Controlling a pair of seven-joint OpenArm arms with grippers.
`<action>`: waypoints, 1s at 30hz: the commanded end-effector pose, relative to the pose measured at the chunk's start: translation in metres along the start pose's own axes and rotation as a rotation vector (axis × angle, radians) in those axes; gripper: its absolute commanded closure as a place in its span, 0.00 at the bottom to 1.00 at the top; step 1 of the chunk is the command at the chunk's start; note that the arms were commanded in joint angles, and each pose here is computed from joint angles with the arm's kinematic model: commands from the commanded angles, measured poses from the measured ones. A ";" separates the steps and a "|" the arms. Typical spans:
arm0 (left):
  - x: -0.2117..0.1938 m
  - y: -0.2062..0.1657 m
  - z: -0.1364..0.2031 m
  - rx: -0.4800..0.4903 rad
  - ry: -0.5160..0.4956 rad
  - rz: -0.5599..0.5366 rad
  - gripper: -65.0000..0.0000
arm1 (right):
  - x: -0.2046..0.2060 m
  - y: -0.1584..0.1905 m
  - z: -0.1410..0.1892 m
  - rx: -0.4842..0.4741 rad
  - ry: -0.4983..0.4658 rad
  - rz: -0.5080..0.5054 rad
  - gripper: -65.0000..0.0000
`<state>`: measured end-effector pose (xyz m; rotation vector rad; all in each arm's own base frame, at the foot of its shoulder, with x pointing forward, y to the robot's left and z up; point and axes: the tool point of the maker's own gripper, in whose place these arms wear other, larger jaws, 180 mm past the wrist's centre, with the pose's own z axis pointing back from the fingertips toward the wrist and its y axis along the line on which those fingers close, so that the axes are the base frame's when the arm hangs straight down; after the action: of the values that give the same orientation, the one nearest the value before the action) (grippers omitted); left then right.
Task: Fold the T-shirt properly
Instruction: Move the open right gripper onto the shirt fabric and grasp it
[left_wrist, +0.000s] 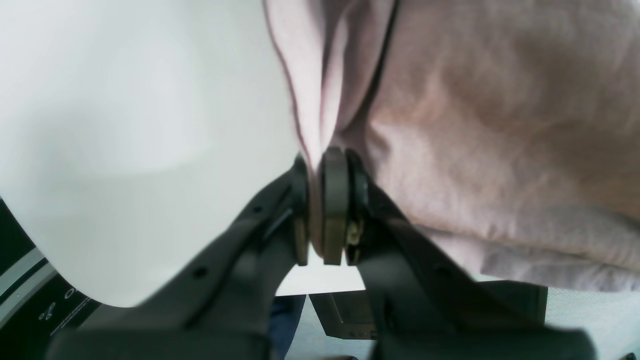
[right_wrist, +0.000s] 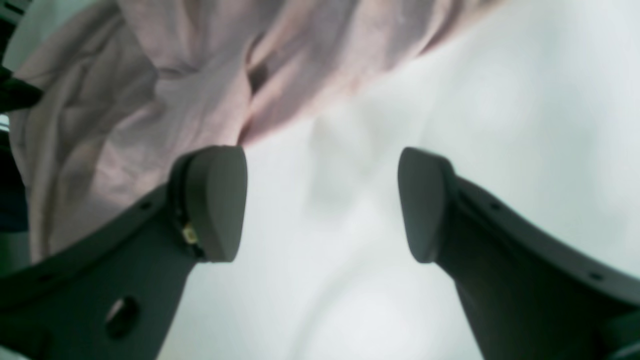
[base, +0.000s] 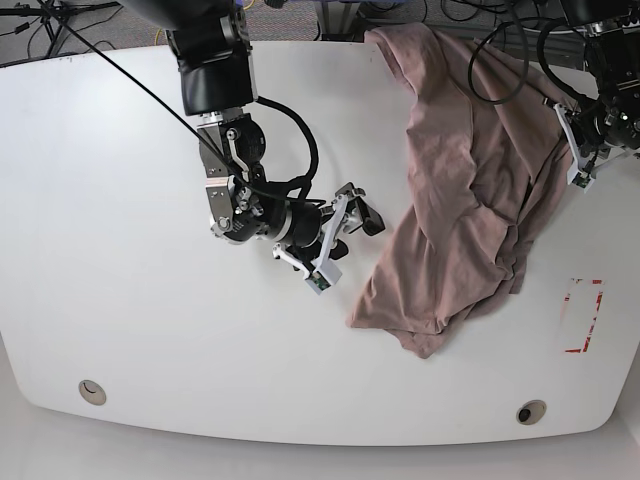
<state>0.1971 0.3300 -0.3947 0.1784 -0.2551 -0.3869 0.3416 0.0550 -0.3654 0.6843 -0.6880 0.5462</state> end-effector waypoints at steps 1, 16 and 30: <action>0.009 0.013 0.007 0.033 -0.024 -0.009 0.97 | 0.017 0.018 -0.003 0.050 -0.052 0.021 0.32; 0.009 0.013 0.007 0.033 -0.024 -0.009 0.97 | -0.021 0.084 -0.030 0.185 0.049 0.073 0.32; 0.009 0.013 0.007 0.033 -0.024 -0.009 0.97 | -0.048 0.091 -0.050 0.224 0.086 -0.028 0.32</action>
<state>0.2019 0.3298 -0.3926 0.1791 -0.2672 -0.3851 0.2618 0.1299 -0.4061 0.8419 -0.5061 0.6281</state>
